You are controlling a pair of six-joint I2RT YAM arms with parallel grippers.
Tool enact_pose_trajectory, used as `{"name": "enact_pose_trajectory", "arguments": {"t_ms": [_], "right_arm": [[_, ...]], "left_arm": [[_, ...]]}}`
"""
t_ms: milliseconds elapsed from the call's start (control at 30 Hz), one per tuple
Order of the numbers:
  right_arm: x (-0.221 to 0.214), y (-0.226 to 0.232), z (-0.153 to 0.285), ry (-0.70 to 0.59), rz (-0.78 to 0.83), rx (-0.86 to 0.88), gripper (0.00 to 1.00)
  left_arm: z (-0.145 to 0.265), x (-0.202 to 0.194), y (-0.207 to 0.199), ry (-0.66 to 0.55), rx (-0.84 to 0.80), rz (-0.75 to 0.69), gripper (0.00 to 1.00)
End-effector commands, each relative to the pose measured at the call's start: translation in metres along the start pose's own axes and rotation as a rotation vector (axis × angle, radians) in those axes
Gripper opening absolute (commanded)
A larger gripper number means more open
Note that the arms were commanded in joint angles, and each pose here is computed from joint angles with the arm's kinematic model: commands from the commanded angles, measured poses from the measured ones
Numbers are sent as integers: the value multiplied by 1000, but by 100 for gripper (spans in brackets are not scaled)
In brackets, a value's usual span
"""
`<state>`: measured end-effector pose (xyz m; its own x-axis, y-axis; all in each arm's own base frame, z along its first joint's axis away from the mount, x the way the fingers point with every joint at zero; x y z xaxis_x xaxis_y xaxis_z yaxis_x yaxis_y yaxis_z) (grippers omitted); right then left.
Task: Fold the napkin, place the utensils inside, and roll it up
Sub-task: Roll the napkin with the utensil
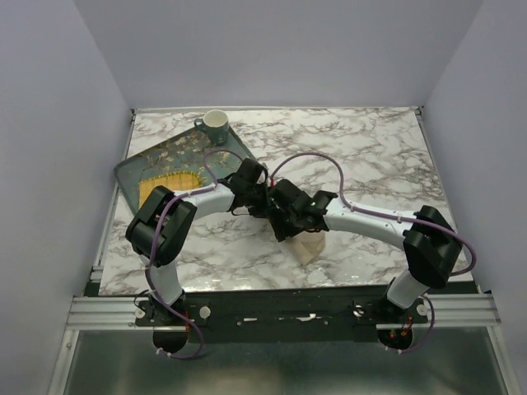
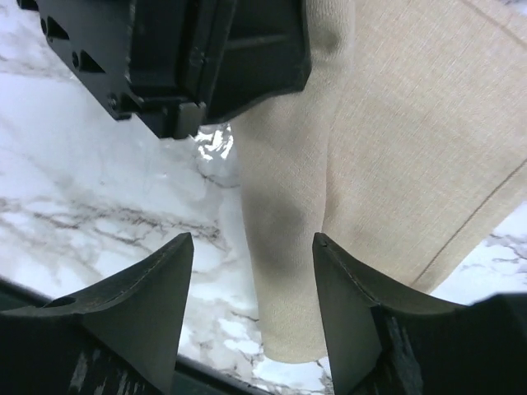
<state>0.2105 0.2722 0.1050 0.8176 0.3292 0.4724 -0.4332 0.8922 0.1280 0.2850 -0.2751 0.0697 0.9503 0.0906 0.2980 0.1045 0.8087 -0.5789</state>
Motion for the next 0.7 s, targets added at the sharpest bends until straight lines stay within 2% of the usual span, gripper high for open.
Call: {"name": "enact_pose_trajectory", "arguments": {"t_ms": [0, 267, 467, 667], "right_arm": [[0, -12, -12, -32, 117, -243, 68], [-11, -1, -36, -48, 221, -285, 66], [-18, -2, -43, -71, 269, -314, 59], [-27, 2, -51, -28, 316, -259, 39]], "left_arm": [[-10, -8, 14, 36, 33, 49, 26], [-8, -8, 18, 34, 37, 74, 25], [-7, -6, 24, 37, 32, 97, 25], [-3, 0, 25, 28, 39, 51, 27]]}}
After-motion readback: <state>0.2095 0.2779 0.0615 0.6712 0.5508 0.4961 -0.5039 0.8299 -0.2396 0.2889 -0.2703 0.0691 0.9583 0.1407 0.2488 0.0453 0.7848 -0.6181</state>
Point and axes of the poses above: each gripper's point midway between its finger pads, its own z axis back along the fingers, its own y axis along the line the jaws close on, x = y × z, the point moved 4 cm from there along z, back along the fingers, and after that the axes turned 4 degrees about -z, right-handed, at the moved point
